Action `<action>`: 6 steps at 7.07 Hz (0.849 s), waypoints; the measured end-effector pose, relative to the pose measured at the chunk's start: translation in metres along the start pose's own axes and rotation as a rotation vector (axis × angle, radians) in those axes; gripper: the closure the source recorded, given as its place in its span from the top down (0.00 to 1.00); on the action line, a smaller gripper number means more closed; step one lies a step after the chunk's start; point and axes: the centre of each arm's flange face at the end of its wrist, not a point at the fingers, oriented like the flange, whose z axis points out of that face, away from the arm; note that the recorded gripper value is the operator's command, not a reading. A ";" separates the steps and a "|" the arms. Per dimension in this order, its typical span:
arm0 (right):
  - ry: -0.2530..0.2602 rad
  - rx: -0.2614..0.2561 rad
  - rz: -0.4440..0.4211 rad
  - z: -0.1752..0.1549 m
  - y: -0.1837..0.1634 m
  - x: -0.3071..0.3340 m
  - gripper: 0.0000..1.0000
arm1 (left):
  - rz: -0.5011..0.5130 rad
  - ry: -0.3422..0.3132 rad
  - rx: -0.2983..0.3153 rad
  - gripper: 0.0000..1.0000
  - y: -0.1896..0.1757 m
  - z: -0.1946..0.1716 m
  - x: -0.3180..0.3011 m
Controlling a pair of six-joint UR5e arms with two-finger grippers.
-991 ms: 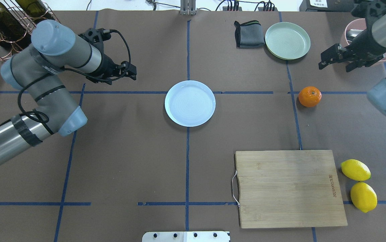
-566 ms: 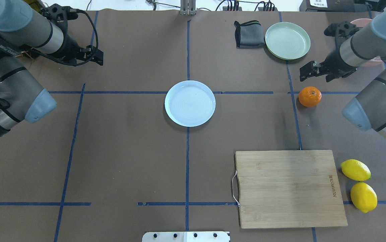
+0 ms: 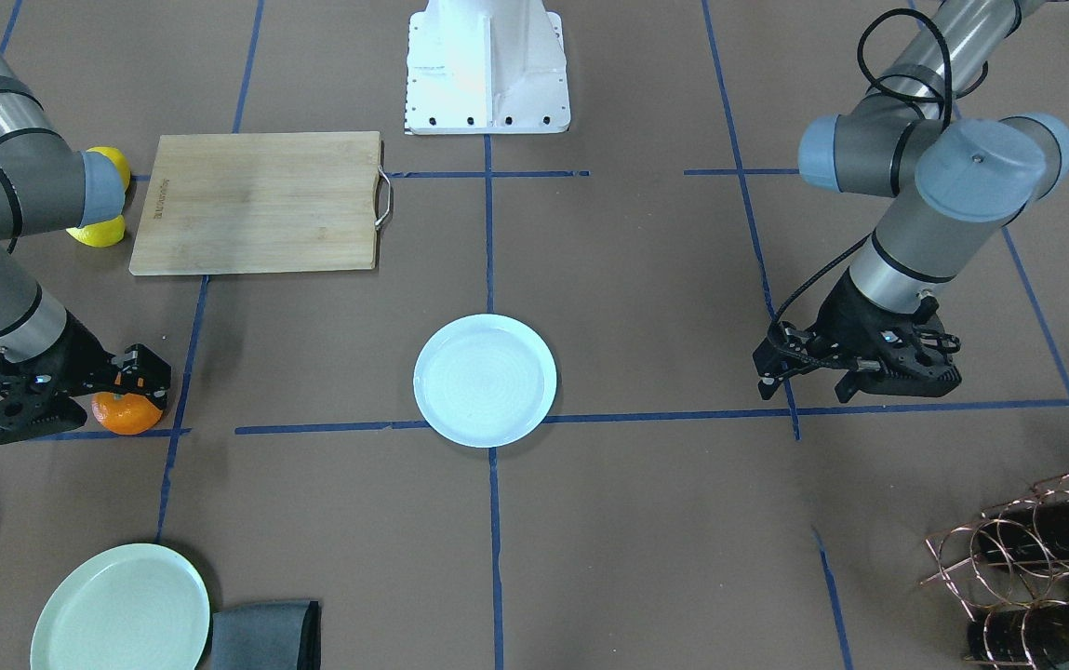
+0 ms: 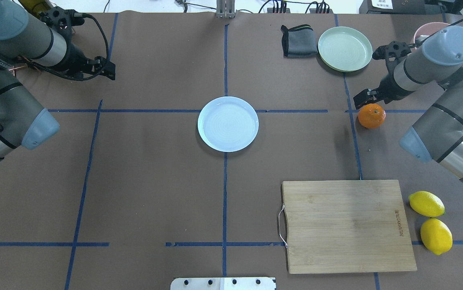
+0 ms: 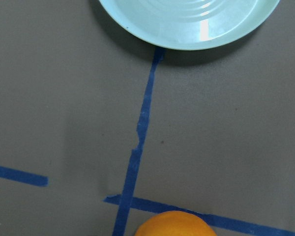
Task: Pick orange to plate
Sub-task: 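Lower the right gripper onto the orange and close it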
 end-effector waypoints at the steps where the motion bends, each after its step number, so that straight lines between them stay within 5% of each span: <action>1: 0.007 -0.009 -0.017 0.006 0.001 0.004 1.00 | 0.000 0.000 0.000 1.00 0.001 0.000 -0.001; 6: 0.018 -0.044 -0.034 0.029 -0.005 0.002 1.00 | -0.002 0.001 -0.001 1.00 0.001 0.000 -0.002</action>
